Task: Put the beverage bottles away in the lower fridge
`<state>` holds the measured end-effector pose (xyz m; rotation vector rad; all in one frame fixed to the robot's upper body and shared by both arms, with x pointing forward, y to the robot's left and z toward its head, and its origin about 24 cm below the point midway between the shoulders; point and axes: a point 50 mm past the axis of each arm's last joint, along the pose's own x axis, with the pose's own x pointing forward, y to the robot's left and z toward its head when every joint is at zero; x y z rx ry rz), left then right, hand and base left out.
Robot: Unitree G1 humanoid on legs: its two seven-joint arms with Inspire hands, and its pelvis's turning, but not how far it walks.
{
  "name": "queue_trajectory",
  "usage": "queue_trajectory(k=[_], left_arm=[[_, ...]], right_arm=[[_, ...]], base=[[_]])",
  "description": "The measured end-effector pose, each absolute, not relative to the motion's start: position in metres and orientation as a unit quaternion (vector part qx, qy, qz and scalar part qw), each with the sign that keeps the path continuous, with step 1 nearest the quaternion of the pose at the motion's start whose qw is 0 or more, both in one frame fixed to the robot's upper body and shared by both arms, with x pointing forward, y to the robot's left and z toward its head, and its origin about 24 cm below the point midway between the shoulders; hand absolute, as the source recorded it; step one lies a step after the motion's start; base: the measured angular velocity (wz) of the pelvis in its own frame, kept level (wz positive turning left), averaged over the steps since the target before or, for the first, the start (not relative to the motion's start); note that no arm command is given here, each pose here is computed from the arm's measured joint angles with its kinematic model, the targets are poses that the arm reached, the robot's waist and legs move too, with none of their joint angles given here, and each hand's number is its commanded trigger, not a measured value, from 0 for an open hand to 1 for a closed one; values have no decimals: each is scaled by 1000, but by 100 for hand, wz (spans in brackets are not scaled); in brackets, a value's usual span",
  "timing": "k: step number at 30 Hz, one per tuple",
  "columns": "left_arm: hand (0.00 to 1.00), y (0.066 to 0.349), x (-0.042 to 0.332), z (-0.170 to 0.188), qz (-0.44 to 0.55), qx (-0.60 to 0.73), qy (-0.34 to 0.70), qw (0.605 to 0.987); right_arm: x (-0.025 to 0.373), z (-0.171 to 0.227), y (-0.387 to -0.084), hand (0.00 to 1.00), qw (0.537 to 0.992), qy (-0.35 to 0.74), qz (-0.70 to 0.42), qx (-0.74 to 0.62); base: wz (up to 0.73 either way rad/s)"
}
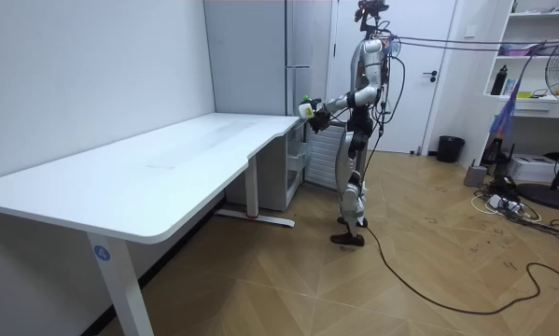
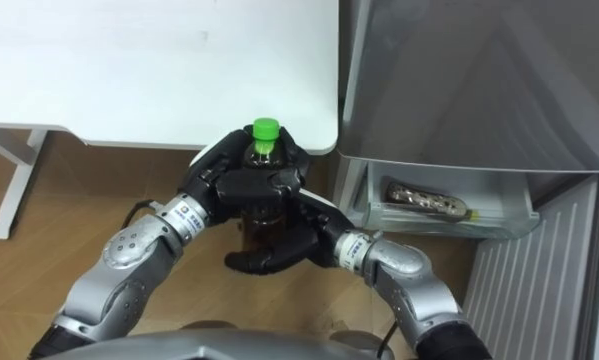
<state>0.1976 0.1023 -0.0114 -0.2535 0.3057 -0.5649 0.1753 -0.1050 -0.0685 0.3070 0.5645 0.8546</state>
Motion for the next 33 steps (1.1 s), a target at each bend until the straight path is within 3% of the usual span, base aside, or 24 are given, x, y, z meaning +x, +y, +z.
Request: queue_trajectory(k=[18, 19, 20, 21, 22, 33], left_arm=[[100, 100, 197, -10, -280, -150, 149, 936], [74, 100, 197, -10, -280, -150, 149, 936], [58, 100, 197, -10, -280, -150, 149, 936], [7, 100, 197, -10, -280, -151, 149, 936], [0, 100, 197, -10, -280, -151, 148, 936], [0, 100, 199, -8, -275, -152, 135, 940]], right_arm=[[174, -68, -108, 100, 857, 267, 413, 152], [174, -68, -108, 100, 857, 267, 413, 152], [174, -68, -108, 100, 857, 267, 413, 152], [174, -68, -108, 100, 857, 267, 413, 152], [174, -68, -108, 100, 858, 267, 413, 152], [173, -68, -108, 100, 857, 265, 409, 168]], base=[[-1], [0], [0], [0], [0], [0]])
